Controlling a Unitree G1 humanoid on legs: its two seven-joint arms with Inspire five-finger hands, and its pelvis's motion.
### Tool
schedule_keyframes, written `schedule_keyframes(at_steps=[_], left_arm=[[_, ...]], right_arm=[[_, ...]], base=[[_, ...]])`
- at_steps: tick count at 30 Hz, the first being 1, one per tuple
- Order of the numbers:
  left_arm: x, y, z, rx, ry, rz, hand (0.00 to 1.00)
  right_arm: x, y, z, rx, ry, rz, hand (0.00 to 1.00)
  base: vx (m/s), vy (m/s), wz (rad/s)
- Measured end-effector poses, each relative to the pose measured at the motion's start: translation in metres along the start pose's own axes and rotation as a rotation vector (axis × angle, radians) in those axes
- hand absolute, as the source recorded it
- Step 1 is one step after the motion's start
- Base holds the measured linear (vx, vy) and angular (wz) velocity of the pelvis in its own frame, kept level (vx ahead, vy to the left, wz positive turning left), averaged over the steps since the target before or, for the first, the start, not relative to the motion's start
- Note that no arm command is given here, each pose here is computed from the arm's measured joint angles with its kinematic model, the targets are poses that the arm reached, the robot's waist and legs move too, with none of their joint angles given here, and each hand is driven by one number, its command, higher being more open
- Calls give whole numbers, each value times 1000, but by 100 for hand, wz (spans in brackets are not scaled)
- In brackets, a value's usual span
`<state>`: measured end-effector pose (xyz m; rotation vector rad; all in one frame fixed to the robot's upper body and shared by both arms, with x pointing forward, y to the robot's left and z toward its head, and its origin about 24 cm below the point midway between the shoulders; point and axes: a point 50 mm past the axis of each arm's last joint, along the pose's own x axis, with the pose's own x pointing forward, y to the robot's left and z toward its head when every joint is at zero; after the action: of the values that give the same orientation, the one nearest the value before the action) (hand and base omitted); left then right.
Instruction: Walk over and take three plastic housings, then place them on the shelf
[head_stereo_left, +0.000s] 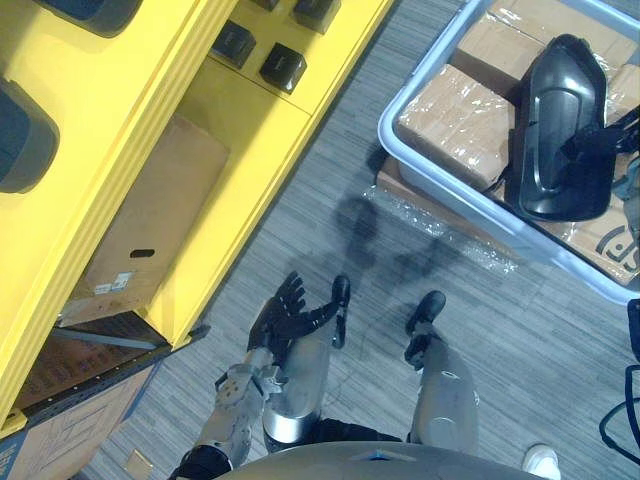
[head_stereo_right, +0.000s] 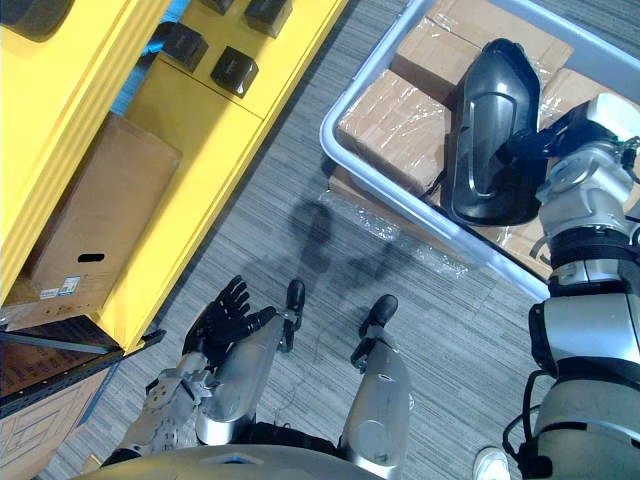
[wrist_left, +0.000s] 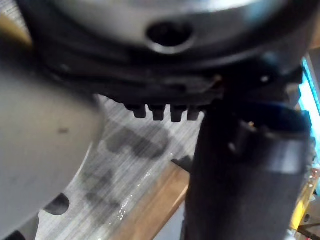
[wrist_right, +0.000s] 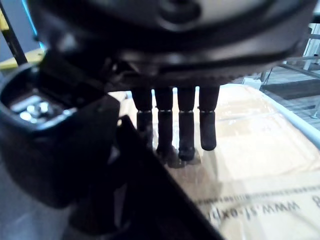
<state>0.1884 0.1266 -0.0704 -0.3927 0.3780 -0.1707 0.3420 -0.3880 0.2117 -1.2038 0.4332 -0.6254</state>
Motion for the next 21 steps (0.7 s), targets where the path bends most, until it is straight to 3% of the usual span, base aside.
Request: schedule_keyframes(at_steps=[4,6,12,21], left_arm=[[2,-20,1,-31,-20,-71,100],[2,-32,1,-44,-23,-119,100],[1,-26,6,-56,-46,-106,100],[7,-30,96,38,-393,-216,100]], right_arm=[[-1,9,0,97,-7,-25,0],[-5,29,-5,142,-6,-31,0],[-17,64,-8,227,-72,-40,0],[-55,113,13,267,-276,-31,0]], base=[[8,-2,0],[0,0,0],[-7,6,-4],[6,-4,-19]])
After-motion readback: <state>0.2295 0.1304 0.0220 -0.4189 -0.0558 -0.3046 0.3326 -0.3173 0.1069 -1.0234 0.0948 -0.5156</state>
